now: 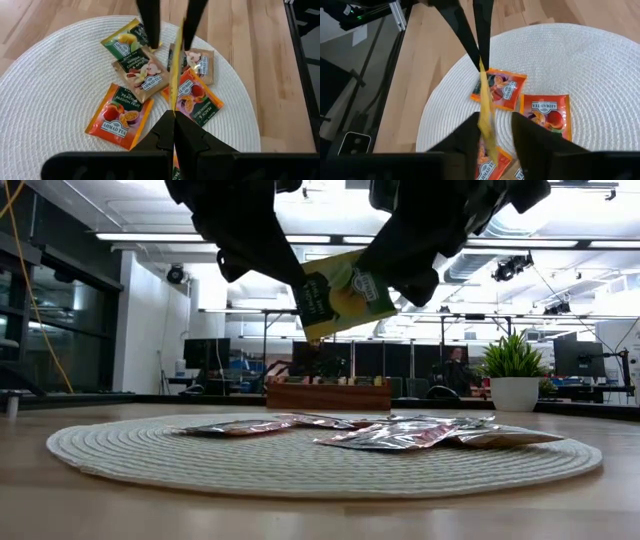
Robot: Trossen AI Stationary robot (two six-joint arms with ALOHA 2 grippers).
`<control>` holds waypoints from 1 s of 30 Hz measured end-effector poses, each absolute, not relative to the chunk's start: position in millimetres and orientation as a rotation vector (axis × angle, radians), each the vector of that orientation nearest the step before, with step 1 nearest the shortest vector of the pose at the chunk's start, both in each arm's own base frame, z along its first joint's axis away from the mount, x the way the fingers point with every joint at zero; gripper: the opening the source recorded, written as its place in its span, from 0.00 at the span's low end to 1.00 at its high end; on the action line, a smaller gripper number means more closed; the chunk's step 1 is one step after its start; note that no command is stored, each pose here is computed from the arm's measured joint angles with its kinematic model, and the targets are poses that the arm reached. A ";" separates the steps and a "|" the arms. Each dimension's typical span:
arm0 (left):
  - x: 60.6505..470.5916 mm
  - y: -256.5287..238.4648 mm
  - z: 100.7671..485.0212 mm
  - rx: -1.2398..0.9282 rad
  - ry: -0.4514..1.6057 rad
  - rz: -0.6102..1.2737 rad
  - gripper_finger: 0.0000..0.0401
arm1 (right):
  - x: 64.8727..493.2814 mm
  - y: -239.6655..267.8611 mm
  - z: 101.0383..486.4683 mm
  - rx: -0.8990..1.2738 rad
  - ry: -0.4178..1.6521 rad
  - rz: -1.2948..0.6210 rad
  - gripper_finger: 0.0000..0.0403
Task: Pick & Place Tea
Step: Put the yellow tea bag into the right section of the wooden organizer
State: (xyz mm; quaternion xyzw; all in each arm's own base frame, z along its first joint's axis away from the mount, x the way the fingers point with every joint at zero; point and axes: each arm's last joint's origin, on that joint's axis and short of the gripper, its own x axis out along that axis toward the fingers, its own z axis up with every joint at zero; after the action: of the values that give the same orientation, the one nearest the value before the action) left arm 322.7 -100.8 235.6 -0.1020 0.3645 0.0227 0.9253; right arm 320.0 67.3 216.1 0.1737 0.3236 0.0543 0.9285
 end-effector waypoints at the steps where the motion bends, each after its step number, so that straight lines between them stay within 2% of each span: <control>1: 322.7 -100.8 235.6 -0.209 0.748 0.047 0.00 | 319.9 67.3 216.1 0.356 0.664 0.111 0.21; 3: 322.7 -100.8 235.6 -0.210 0.748 0.047 0.00 | 319.9 67.3 216.1 0.355 0.663 0.112 0.09; 5: 322.7 -100.7 235.6 -0.208 0.747 0.049 0.00 | 320.1 67.3 216.2 0.341 0.660 0.116 0.03; 9: 322.4 -100.5 235.2 -0.202 0.752 0.052 0.00 | 321.0 65.9 217.2 0.327 0.635 0.070 0.01; 15: 315.5 -94.9 237.6 -0.170 0.768 0.163 0.00 | 316.2 66.9 225.3 0.299 0.577 0.022 0.01; 22: 297.5 -86.6 252.2 -0.116 0.770 0.266 0.00 | 288.9 61.0 215.4 0.369 0.523 -0.030 0.00; 25: 289.4 -82.3 262.5 -0.108 0.738 0.320 0.00 | 268.6 58.7 211.7 0.433 0.351 -0.073 0.00; 30: 294.8 -82.6 268.0 -0.124 0.643 0.356 0.00 | 227.9 54.8 206.2 0.543 -0.059 -0.152 0.00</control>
State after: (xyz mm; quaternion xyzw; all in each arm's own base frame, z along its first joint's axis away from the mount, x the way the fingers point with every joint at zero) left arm 294.8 -82.6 268.0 -0.0608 0.3140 0.1741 0.9313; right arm 227.9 54.8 206.2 0.2680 -0.0289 -0.0749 0.9601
